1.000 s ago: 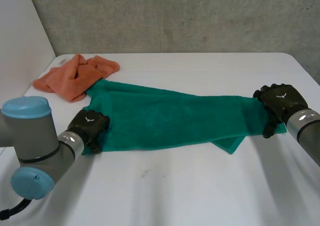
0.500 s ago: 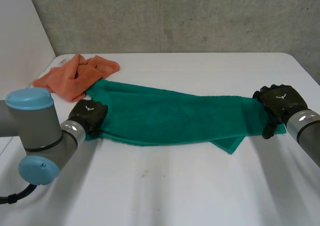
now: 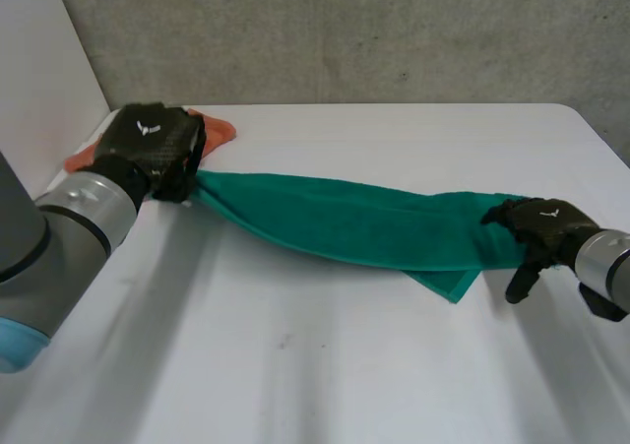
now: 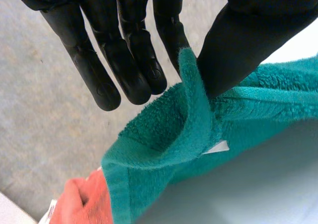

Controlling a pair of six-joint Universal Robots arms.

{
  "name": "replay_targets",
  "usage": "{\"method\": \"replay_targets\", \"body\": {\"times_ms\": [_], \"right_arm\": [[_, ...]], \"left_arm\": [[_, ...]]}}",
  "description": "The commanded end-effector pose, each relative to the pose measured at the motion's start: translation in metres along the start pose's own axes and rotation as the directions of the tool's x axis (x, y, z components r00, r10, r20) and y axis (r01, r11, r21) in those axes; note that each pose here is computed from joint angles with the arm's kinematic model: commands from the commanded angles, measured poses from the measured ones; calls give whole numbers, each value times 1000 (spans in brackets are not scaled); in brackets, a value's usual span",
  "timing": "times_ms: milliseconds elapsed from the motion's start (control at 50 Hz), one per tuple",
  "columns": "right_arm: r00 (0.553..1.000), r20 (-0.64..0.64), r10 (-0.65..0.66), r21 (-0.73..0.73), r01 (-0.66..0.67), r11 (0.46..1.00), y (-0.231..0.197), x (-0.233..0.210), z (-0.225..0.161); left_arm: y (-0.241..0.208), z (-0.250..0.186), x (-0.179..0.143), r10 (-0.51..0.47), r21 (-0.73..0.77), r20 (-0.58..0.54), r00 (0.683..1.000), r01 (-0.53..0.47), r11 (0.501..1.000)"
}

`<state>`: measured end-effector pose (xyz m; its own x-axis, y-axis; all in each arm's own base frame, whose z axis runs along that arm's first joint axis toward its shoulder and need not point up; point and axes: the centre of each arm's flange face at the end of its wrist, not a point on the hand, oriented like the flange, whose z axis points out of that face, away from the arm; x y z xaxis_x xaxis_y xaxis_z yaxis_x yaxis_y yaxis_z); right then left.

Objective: Fold the laundry.

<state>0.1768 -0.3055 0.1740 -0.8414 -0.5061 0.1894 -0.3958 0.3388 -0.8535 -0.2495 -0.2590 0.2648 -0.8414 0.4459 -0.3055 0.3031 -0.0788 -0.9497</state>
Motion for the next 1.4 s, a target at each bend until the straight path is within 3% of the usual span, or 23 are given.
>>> {"method": "replay_targets", "body": {"times_ms": [20, 200, 440, 600, 820, 980, 1180, 1280, 1400], "right_arm": [[956, 80, 281, 64, -286, 956, 11, -36, 10], [892, 215, 399, 162, -435, 886, 4, -91, 15], [916, 73, 393, 214, -400, 891, 16, -103, 40], [936, 44, 348, 214, -349, 912, 21, -102, 56], [952, -56, 301, 323, -268, 908, 6, -86, 75], [966, -197, 165, 242, -115, 963, 11, -31, 85], [991, -94, -98, 179, 114, 977, -41, 9, 36], [971, -39, -235, 83, 238, 968, -27, 25, 28], [936, -2, -353, 2, 353, 936, 1, 33, 39]], "left_arm": [[-48, -18, 7, -48, 127, -27, 998, 51, 991], [-67, -31, 23, -52, 171, -79, 996, 65, 983], [-71, -36, 27, -71, 179, -75, 995, 84, 980], [-76, -38, 24, -96, 191, -73, 993, 108, 976], [-88, -44, 17, -123, 234, -59, 991, 133, 963], [-85, -40, 7, -117, 228, -34, 993, 122, 966], [-2, -16, 33, -120, -52, -86, 989, 116, 992], [33, 0, 25, -105, -152, -55, 993, 96, 984], [78, 25, -3, -18, -264, 1, 1000, 17, 964]]}}
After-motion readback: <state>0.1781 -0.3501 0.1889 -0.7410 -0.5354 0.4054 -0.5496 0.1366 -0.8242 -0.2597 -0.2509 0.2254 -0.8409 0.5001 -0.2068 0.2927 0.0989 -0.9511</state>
